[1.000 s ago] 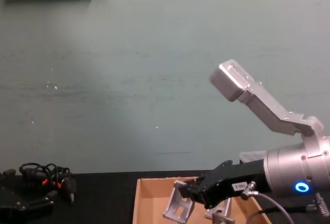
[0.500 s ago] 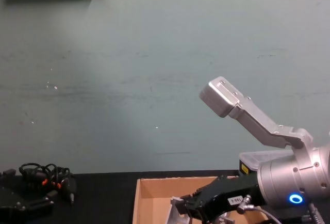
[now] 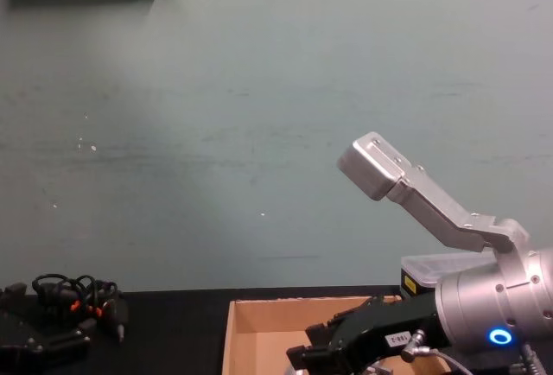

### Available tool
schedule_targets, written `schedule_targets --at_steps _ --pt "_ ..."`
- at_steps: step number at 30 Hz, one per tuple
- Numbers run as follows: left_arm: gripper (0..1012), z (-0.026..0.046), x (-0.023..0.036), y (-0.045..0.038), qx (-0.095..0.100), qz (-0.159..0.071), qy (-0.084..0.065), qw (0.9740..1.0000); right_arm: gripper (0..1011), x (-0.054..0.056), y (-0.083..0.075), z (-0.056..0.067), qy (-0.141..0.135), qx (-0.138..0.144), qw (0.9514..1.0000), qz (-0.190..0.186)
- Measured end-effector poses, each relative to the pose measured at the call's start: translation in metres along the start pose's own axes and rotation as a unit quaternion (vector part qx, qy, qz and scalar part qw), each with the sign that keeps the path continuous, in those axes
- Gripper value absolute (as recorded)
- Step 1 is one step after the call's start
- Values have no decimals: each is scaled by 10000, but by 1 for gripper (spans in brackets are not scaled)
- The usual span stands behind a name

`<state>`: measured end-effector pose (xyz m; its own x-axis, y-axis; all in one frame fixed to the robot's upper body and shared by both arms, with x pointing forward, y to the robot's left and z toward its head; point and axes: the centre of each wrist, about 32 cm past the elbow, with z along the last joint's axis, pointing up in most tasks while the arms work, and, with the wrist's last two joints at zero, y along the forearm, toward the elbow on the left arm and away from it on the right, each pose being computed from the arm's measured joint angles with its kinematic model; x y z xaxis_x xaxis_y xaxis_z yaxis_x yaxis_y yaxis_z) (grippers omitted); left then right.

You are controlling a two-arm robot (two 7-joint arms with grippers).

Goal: Use one hand to pick up the angle iron from the table and place it into the box.

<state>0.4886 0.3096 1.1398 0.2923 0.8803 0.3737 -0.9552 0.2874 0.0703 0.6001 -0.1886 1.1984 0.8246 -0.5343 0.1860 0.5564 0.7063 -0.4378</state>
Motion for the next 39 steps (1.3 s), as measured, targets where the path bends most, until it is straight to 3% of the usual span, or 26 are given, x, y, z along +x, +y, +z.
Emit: schedule_targets --at_steps 9,18,22,28,39 --pt "1000 0 0 0 0 0 0 10000 645 -30 -123 3 35 306 9993 -198" --pt "1000 0 0 0 0 0 0 10000 939 -129 -369 29 58 726 9958 -554" --pt "1000 0 0 0 0 0 0 10000 1003 -160 -465 15 50 828 9940 -716" --pt "1000 0 0 0 0 0 0 10000 1003 -269 -696 -76 55 1036 9868 -1245" --pt "1000 0 0 0 0 0 0 10000 1003 -430 -966 -341 230 1065 9713 -2114"
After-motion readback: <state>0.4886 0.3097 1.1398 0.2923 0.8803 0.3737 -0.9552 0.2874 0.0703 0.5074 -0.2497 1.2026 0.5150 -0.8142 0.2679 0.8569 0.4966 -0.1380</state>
